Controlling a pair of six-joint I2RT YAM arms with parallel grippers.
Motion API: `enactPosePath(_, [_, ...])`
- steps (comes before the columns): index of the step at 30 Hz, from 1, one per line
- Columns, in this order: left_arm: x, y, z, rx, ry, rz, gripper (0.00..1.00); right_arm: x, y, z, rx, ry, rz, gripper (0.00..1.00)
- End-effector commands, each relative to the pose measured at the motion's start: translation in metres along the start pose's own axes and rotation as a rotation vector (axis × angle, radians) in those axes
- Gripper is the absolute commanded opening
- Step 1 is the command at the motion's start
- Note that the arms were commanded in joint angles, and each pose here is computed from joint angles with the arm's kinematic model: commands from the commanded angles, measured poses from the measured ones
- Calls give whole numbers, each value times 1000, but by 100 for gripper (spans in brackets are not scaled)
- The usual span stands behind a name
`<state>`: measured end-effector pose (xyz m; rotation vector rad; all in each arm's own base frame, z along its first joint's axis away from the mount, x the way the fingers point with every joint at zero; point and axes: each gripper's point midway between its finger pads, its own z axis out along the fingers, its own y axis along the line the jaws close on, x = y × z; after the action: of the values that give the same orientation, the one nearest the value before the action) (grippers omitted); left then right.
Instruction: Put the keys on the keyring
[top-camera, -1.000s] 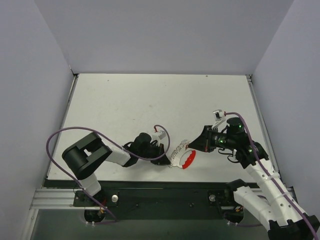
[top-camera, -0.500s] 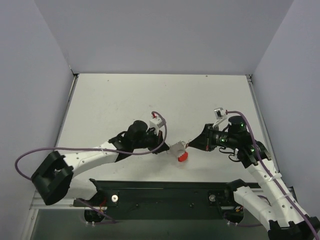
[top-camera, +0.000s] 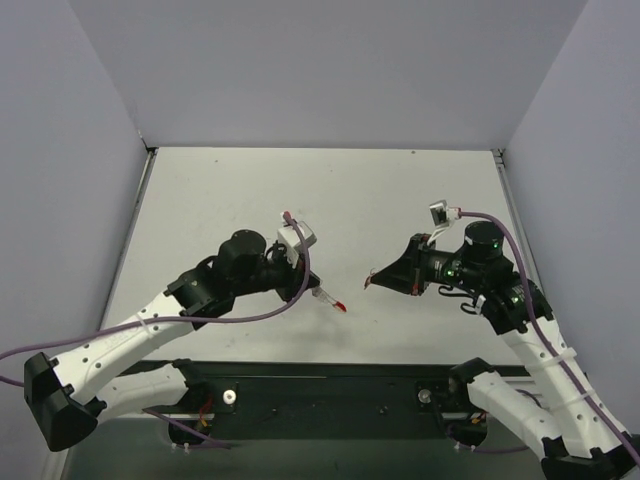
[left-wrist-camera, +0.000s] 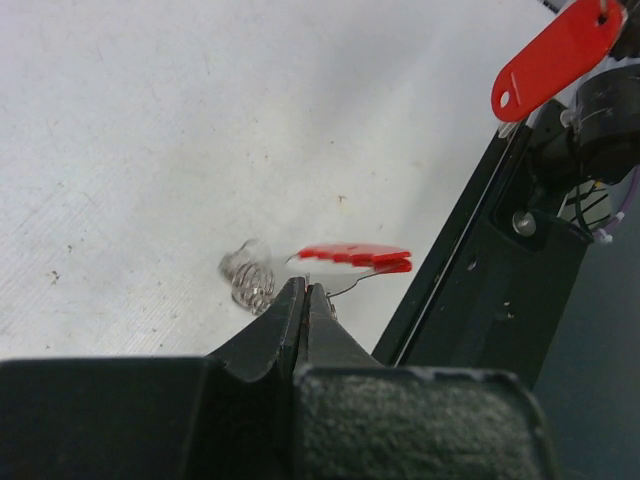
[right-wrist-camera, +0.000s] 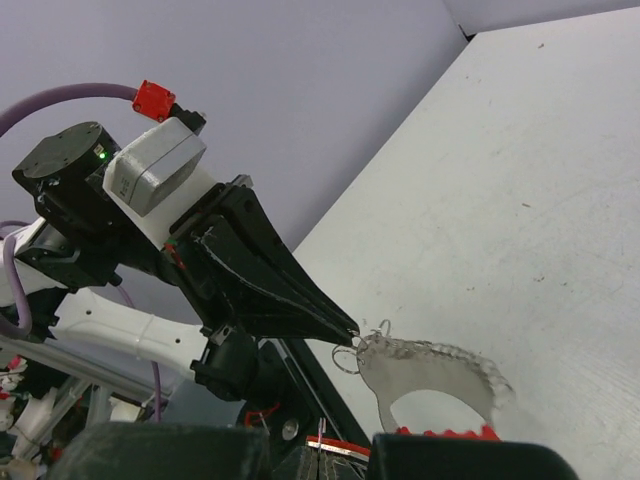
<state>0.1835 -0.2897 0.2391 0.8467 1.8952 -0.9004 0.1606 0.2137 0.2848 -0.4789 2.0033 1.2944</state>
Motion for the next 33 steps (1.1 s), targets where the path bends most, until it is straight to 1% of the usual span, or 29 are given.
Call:
enactPosePath(1, [6,3,-4,-10,46,59,0,-5,13,7,-69,-4,-32,0])
enactPosePath(4, [5,-4,-3,32,12,63,0,-4,16,10,-75,5,-44,0])
enactPosePath(6, [-13,-17,-9,86,-81,90,0,-6,20,11,-84,2,-56,0])
enactPosePath(7, [-14,-19,-11,101,-106,98,0,-7,22,11,-87,0,-64,0])
enactPosePath(8, [-33,-29,-19,133,-197,126,0,-8,25,12,-93,3,-70,0])
enactPosePath(10, [-40,-35,-25,160,-264,139,0,-12,31,11,-105,-4,-91,0])
enactPosePath(11, [-60,-45,-37,197,-369,172,0,-12,32,13,-109,0,-98,0])
enactPosePath(12, [-66,-50,-41,217,-411,183,0,-14,34,12,-112,-3,-106,0])
enactPosePath(13, [-62,-51,-42,231,-432,186,0,-18,38,12,-119,-13,-121,0])
enactPosePath(14, [-79,-60,-56,259,-525,213,0,-19,40,11,-123,-17,-125,0])
enactPosePath(16, [-86,-67,-65,287,-586,222,0,-24,48,11,-139,-26,-140,0])
enactPosePath(17, [-92,-71,-72,304,-635,233,0,-26,50,10,-143,-31,-148,0])
enactPosePath(19, [-97,-76,-79,326,-672,226,0,-30,58,9,-164,-44,-161,0])
enactPosePath(23, [-108,-98,-98,448,-776,259,0,-41,77,7,-210,-61,-191,0])
enactPosePath(25, [-108,-107,-103,503,-793,260,0,-41,83,7,-223,-52,-200,0])
enactPosePath(26, [-113,-110,-108,521,-828,272,0,-42,84,8,-225,-50,-202,0])
enactPosePath(28, [-117,-115,-114,552,-860,272,0,-42,90,8,-240,-43,-215,0])
enactPosePath(30, [-117,-117,-113,570,-868,256,0,-42,93,10,-244,-39,-218,0])
enactPosePath(31, [-122,-119,-119,582,-903,264,0,-41,97,10,-256,-32,-221,0])
enactPosePath(33, [-123,-121,-120,601,-913,244,0,-39,101,10,-266,-27,-229,0])
